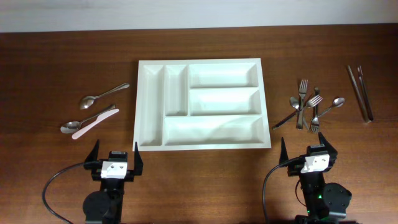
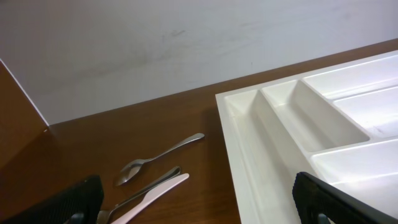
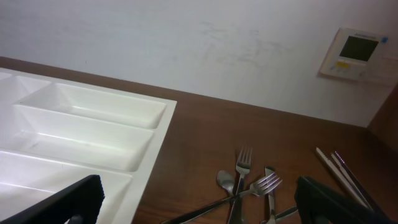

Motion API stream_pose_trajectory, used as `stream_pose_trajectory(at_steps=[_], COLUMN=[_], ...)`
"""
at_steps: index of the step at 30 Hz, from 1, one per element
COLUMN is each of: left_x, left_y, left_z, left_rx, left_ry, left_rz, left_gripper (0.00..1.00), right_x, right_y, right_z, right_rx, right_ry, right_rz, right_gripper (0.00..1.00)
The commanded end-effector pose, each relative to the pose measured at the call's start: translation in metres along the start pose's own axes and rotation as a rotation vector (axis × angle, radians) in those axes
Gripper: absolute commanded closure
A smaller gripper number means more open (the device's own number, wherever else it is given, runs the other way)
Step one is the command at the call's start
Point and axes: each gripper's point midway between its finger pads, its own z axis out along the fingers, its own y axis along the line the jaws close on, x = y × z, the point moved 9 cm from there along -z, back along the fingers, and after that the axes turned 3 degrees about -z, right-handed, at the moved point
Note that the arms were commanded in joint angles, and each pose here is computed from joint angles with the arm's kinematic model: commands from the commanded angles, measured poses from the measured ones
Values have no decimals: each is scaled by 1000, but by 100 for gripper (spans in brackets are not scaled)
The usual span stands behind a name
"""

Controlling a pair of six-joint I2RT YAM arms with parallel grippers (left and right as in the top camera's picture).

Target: Pack container

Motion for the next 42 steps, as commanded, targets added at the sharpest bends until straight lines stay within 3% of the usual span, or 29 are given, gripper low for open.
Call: stream_pose_trajectory(at_steps=[1,42], left_x=[1,2], left_y=[0,2], left_z=[0,0], left_rx=[-5,-34], left_ry=[-2,4], left_rz=[9,19], left_gripper=[1,1], right_x=[1,1], right_y=[2,2], right_z=[0,0], right_rx=[-16,-16], right_ry=[-3,-3], right_rz=[1,2], right_gripper=[1,1])
